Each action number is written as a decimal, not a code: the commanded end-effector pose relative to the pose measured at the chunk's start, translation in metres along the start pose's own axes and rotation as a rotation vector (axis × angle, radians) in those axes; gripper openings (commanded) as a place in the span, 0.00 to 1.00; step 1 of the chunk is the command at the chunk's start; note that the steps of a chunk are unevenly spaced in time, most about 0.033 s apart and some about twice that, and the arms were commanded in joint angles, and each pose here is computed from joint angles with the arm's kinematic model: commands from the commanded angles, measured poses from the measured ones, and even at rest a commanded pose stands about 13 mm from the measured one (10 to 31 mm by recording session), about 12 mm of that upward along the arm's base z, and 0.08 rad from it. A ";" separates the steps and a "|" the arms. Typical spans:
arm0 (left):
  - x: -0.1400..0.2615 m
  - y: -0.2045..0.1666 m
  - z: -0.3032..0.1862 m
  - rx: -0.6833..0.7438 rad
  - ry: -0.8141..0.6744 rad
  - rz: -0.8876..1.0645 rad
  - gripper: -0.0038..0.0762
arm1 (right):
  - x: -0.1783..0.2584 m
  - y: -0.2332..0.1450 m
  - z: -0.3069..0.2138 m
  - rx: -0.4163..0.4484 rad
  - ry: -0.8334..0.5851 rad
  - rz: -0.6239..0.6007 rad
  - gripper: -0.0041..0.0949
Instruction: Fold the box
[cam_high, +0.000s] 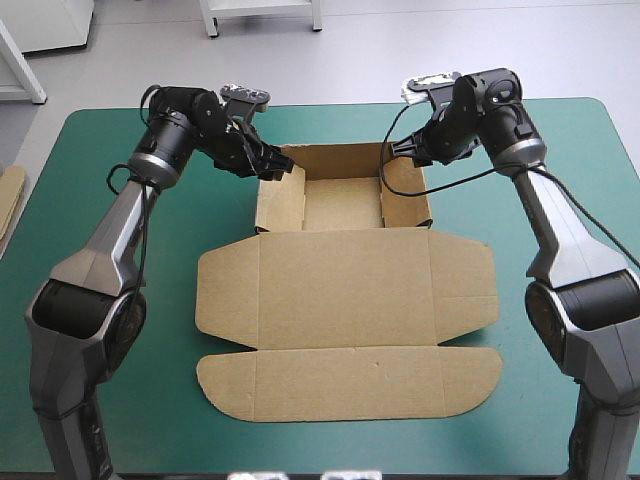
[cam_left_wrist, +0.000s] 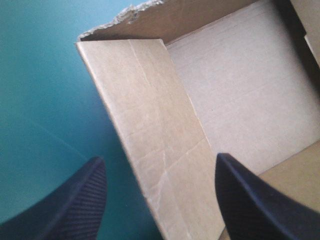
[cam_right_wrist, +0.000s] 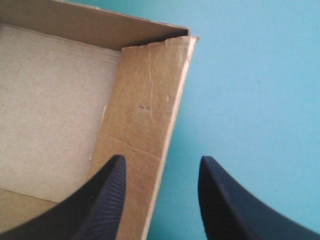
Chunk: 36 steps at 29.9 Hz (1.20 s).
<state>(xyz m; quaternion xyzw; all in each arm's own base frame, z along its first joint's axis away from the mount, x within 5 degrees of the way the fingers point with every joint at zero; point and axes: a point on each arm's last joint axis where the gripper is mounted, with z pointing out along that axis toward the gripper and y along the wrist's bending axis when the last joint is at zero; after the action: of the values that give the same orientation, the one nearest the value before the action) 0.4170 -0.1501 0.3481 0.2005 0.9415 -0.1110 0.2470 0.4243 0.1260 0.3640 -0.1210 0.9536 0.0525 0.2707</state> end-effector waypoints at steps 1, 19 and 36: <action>-0.004 -0.013 -0.069 -0.001 -0.154 0.045 0.58 | -0.004 0.000 -0.067 0.006 -0.149 -0.019 0.48; 0.087 -0.035 -0.233 -0.137 -0.329 0.119 0.57 | 0.002 -0.004 -0.085 0.048 -0.169 -0.046 0.59; 0.241 -0.042 -0.266 -0.213 -0.377 0.005 0.57 | 0.001 0.002 -0.012 -0.026 -0.016 -0.006 0.68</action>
<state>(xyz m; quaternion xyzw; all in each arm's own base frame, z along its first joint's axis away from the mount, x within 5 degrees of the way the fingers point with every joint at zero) 0.1068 -0.0344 0.4578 0.1650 0.8865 -0.0551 0.4287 0.4230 0.1272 0.3556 -0.1296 0.9567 0.0564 0.2545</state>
